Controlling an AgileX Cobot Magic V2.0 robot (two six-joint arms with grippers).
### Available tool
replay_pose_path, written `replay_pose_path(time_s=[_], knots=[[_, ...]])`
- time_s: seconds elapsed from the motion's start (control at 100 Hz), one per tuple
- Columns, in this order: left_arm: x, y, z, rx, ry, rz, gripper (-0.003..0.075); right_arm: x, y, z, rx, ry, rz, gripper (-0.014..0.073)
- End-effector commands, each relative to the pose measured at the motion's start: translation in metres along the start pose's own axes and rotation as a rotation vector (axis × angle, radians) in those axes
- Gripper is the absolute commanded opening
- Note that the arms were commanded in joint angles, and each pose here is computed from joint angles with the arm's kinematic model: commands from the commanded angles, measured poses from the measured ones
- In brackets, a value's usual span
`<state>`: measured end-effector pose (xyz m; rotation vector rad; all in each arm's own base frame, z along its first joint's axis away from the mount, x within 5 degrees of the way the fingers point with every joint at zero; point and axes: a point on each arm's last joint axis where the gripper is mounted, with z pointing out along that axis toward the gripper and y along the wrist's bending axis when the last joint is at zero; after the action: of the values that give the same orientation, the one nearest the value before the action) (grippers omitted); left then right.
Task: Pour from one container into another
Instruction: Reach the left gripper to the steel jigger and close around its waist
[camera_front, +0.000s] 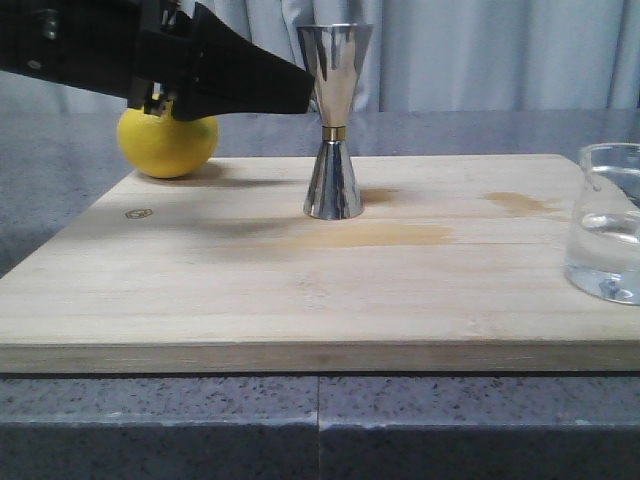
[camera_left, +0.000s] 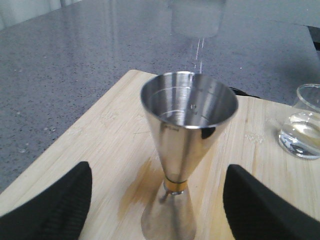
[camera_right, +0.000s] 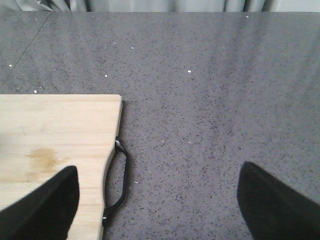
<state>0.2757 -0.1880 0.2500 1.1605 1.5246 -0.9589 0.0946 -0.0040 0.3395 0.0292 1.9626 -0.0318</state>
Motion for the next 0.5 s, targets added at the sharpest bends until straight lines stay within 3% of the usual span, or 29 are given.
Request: replay_pose_path(time_s=[0.0,0.49], knots=[[-0.023,-0.005,0.003,0.024,-0.13,0.015,0.0501,-0.017,0.0,-0.003,0.003,-0.104,-0.009,0.0584],[-0.009,-0.006,0.036,0.126,-0.121,0.015,0.0501,-0.017,0.0,-0.003,0.003,-0.104,-0.009,0.0584]])
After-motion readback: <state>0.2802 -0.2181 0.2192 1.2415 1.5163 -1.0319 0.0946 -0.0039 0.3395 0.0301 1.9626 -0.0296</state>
